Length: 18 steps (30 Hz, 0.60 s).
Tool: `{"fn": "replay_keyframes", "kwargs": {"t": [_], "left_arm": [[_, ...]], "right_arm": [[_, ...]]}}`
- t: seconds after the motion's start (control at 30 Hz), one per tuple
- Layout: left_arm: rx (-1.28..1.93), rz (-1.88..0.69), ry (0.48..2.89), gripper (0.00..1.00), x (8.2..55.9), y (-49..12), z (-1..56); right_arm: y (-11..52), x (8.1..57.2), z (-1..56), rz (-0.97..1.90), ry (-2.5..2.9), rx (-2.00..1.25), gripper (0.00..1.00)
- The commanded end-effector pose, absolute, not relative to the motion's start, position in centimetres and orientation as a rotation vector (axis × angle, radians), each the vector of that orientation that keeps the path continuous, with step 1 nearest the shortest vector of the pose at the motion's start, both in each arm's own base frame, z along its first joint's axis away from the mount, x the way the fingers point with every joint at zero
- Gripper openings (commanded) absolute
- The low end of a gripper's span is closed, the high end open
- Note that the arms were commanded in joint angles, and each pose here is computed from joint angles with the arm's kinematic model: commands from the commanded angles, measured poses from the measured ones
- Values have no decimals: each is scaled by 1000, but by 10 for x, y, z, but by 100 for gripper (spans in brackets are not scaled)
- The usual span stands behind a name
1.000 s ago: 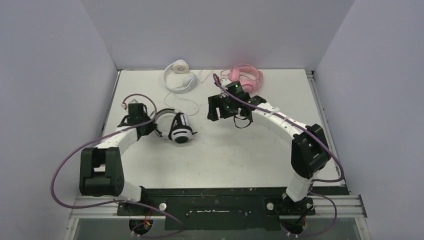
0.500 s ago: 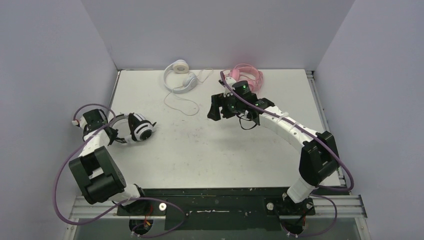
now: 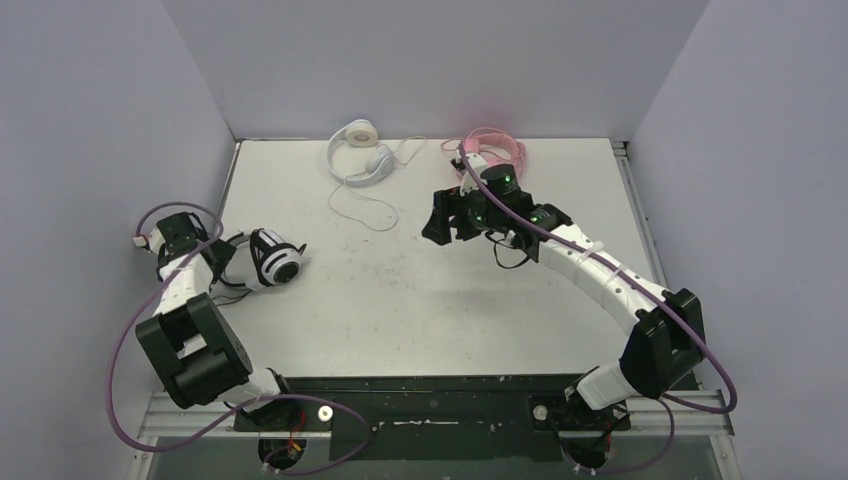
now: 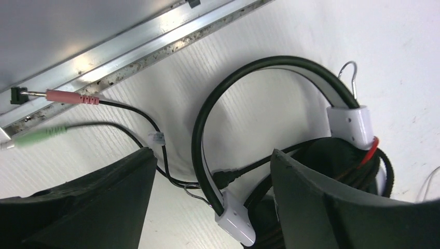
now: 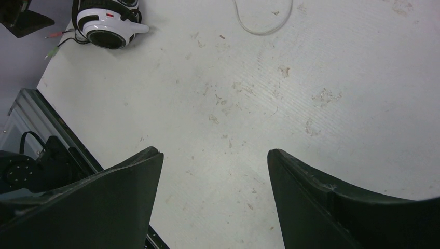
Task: Wrap the headphones
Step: Move the headphones to the corner of the board.
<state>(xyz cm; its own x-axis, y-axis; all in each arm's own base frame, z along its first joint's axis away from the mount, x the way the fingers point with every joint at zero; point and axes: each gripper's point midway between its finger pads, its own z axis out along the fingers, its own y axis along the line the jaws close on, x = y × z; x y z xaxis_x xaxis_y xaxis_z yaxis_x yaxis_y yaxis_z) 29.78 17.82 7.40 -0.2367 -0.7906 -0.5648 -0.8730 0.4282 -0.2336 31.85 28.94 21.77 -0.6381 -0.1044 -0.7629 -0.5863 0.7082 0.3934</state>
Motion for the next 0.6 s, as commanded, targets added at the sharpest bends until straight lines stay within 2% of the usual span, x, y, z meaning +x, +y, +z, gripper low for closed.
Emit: {"fn": "replay_keyframes", "kwargs": {"t": [0.0,0.03,0.07,0.13,0.4,0.57], "left_arm": [[-1369,228,1996,84,306,196,113],[-1365,233,1990,86,305,196,119],[-1358,235,1979,94,305,197,125],[-1345,236,1949,97,306,198,141],[-1296,149,1915,97,316,189,174],[-1169,-57,1955,97,332,148,187]], "right_arm": [[285,317,236,827,2132,-492,76],[284,317,238,822,2126,-488,77],[283,317,239,816,2124,-486,78],[281,318,243,806,2117,-480,80],[276,317,243,786,2117,-464,88],[274,318,246,779,2095,-457,88]]}}
